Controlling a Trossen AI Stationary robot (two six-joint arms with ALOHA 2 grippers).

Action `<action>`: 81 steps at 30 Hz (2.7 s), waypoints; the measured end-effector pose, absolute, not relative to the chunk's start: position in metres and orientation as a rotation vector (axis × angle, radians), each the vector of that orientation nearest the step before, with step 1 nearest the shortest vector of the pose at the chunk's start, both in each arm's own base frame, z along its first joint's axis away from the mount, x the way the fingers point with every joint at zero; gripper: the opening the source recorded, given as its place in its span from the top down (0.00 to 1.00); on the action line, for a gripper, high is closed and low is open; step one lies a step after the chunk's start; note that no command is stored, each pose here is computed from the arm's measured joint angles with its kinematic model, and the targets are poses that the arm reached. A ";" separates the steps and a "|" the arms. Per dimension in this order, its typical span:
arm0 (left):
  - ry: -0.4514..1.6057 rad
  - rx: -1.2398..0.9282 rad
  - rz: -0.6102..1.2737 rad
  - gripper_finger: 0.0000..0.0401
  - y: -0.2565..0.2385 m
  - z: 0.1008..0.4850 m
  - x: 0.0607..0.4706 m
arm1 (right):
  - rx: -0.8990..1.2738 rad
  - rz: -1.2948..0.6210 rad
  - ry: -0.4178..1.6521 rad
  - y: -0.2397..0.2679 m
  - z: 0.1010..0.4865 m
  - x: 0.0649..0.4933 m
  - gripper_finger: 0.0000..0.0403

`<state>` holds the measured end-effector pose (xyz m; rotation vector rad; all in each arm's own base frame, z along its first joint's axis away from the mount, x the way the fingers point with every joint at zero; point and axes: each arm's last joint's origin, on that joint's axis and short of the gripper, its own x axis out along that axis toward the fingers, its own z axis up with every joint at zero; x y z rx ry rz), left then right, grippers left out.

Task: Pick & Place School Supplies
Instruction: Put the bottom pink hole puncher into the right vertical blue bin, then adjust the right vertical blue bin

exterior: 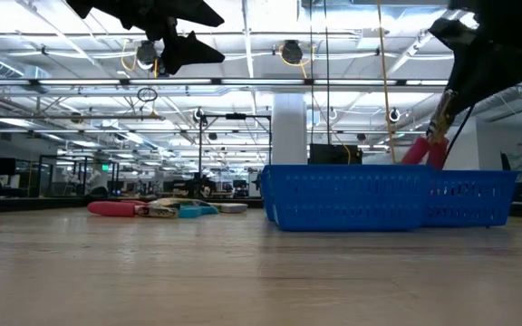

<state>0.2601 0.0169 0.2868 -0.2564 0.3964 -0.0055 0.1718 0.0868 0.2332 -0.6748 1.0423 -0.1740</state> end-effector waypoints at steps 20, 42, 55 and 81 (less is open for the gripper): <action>0.413 -0.257 -0.004 0.22 0.017 0.285 0.259 | -0.695 -0.191 1.018 0.083 0.197 0.168 0.90; 0.425 -0.260 -0.002 0.22 0.017 0.284 0.259 | -0.096 -0.089 0.871 0.093 0.231 0.171 0.68; 0.466 -0.266 0.013 0.22 0.017 0.281 0.257 | 0.177 0.122 0.703 0.085 0.236 0.150 0.74; 0.498 -0.267 0.046 0.22 0.010 0.277 0.256 | 0.072 -0.074 0.841 0.080 0.178 0.160 0.97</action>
